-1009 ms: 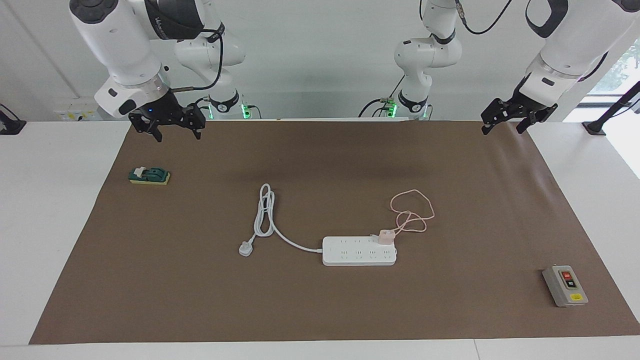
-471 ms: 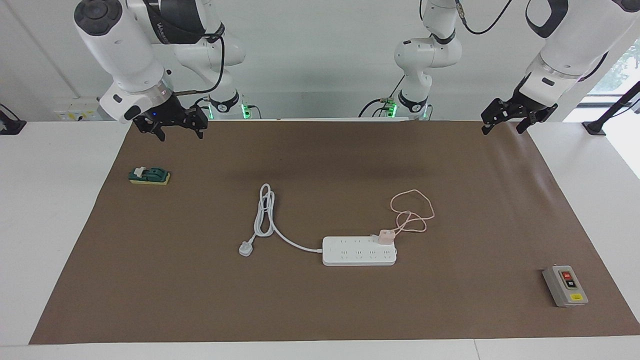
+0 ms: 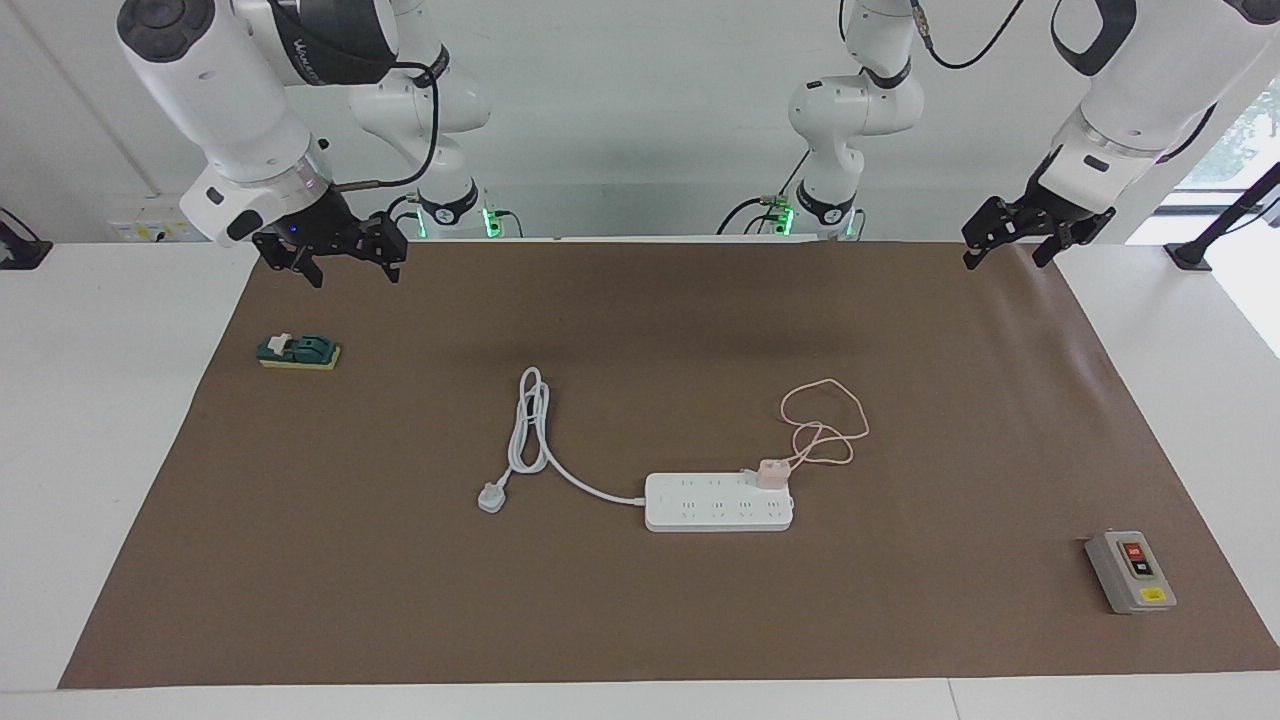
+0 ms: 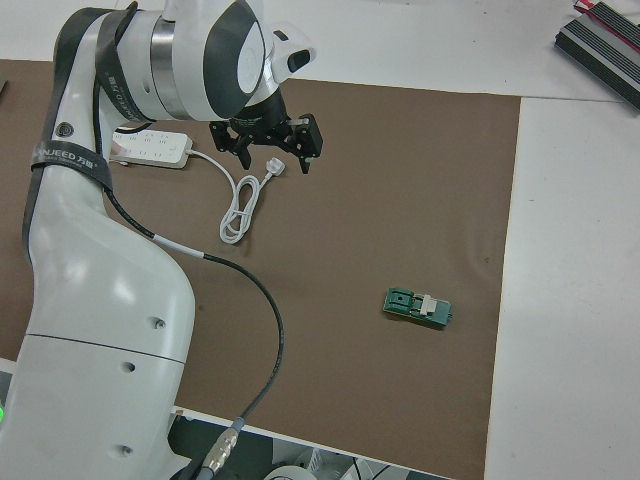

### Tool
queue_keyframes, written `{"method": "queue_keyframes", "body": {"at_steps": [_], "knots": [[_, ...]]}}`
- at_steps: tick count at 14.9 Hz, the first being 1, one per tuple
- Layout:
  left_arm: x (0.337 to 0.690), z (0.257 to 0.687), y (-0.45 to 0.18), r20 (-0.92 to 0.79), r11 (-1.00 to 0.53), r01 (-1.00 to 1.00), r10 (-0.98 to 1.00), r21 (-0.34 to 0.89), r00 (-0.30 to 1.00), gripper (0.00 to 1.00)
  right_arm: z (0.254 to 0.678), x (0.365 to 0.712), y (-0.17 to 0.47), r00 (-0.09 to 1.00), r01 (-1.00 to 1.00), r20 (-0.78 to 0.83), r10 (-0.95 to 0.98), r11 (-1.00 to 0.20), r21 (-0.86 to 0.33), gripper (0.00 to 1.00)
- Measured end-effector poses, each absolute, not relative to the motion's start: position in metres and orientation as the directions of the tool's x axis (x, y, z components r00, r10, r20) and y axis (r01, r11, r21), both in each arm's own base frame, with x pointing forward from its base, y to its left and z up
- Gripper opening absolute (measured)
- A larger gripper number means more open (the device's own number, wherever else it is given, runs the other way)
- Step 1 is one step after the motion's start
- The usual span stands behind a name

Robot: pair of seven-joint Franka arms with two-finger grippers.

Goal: Unplug charger and place it aside

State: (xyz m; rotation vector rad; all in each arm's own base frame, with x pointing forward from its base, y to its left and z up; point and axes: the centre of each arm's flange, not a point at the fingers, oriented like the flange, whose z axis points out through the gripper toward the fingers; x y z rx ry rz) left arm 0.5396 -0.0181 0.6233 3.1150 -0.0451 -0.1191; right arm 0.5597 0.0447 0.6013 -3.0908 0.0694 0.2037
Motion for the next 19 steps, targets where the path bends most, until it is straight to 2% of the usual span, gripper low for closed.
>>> {"method": "queue_keyframes", "body": {"at_steps": [4,7,12,14,16,19], "knots": [[0.539,0.623,-0.022,-0.076,-0.999,-0.034,-0.036,0.025,0.996,1.00,0.593,0.561,0.086,0.959,-0.244,-0.153,-0.239,-0.970,-0.019,1.00],[0.539,0.623,-0.026,-0.076,-1.000,-0.011,-0.012,0.023,0.997,1.00,0.575,0.573,0.100,0.873,-0.461,-0.206,-0.443,-0.886,-0.050,1.00],[0.539,0.626,-0.065,-0.056,-0.962,0.272,0.271,0.005,0.961,1.00,0.554,0.581,0.178,0.716,-0.687,-0.211,-0.666,-0.725,-0.044,1.00],[0.538,0.628,-0.083,-0.051,-0.892,0.451,0.450,0.013,0.892,1.00,0.530,0.593,0.199,0.607,-0.783,-0.279,-0.744,-0.620,-0.050,1.00],[0.539,0.627,-0.090,-0.068,-0.820,0.572,0.569,0.031,0.820,1.00,0.510,0.604,0.206,0.546,-0.827,-0.299,-0.782,-0.561,-0.042,1.00],[0.556,0.604,-0.113,-0.092,-0.700,0.714,0.712,-0.006,0.696,1.00,0.494,0.611,0.224,0.430,-0.895,-0.312,-0.847,-0.445,-0.025,1.00]]}}
